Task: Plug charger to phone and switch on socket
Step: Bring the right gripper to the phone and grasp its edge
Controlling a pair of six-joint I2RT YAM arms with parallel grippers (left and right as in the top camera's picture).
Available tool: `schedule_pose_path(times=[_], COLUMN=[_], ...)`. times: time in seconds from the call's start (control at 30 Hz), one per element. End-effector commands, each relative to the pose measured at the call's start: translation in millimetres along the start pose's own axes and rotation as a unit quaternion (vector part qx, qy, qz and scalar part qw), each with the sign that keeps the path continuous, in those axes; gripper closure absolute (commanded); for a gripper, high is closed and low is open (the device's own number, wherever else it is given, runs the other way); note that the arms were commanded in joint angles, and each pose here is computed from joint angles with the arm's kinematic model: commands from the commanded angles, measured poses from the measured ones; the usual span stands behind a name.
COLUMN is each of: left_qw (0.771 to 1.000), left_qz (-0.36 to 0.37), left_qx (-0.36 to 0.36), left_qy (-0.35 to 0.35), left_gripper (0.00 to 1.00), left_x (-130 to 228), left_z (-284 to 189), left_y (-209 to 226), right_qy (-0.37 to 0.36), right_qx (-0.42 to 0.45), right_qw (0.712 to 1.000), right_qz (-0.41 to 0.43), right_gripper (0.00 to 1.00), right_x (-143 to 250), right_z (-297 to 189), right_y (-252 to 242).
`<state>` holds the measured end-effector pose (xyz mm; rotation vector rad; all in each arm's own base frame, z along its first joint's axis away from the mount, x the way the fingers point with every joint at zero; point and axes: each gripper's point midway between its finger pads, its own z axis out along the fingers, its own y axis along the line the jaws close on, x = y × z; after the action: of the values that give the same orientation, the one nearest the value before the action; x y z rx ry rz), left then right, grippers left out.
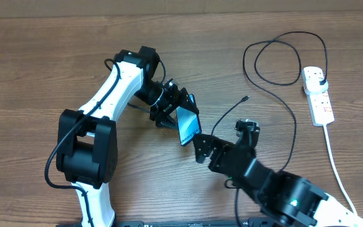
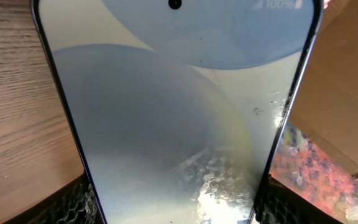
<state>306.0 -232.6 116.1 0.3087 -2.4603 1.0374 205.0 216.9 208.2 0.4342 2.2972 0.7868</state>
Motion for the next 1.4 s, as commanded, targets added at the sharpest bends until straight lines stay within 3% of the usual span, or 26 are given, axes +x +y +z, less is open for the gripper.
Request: schedule_pose_path(times=[0.0, 0.3, 0.47, 0.83, 1.17, 1.37], left_qw=[0.999, 0.999, 0.999, 0.999, 0.999, 0.999], left_qz=[0.003, 0.007, 0.012, 0.015, 0.016, 0.016], left_qx=[0.037, 0.038, 0.04, 0.04, 0.04, 0.04], left_qy=[0.007, 0.005, 0.001, 0.001, 0.002, 0.002], left_gripper=[0.29, 0.29, 0.29, 0.29, 0.28, 0.29], left_x=[2, 1, -1, -1, 0, 0], left_z=[-6, -6, -6, -6, -6, -6], left_y=[-18, -18, -19, -19, -19, -19], right_qy=[-0.059, -0.048, -0.042, -0.057, -0.083, -0.078], right_qx=[0.02, 0.041, 0.037, 0.038, 0.061, 0.048], right_qw=[0.997, 0.998, 0.998, 0.997, 0.993, 0.994], right_qz=[0.034, 0.022, 0.023, 0.026, 0.049, 0.064], right_gripper=[0.0, 0.01, 0.15, 0.24, 0.41, 0.47], right_x=[-8, 12, 19, 21, 1, -4], right_z=[14, 55, 67, 89, 109, 112], right_y=[3, 6, 10, 13, -2, 2])
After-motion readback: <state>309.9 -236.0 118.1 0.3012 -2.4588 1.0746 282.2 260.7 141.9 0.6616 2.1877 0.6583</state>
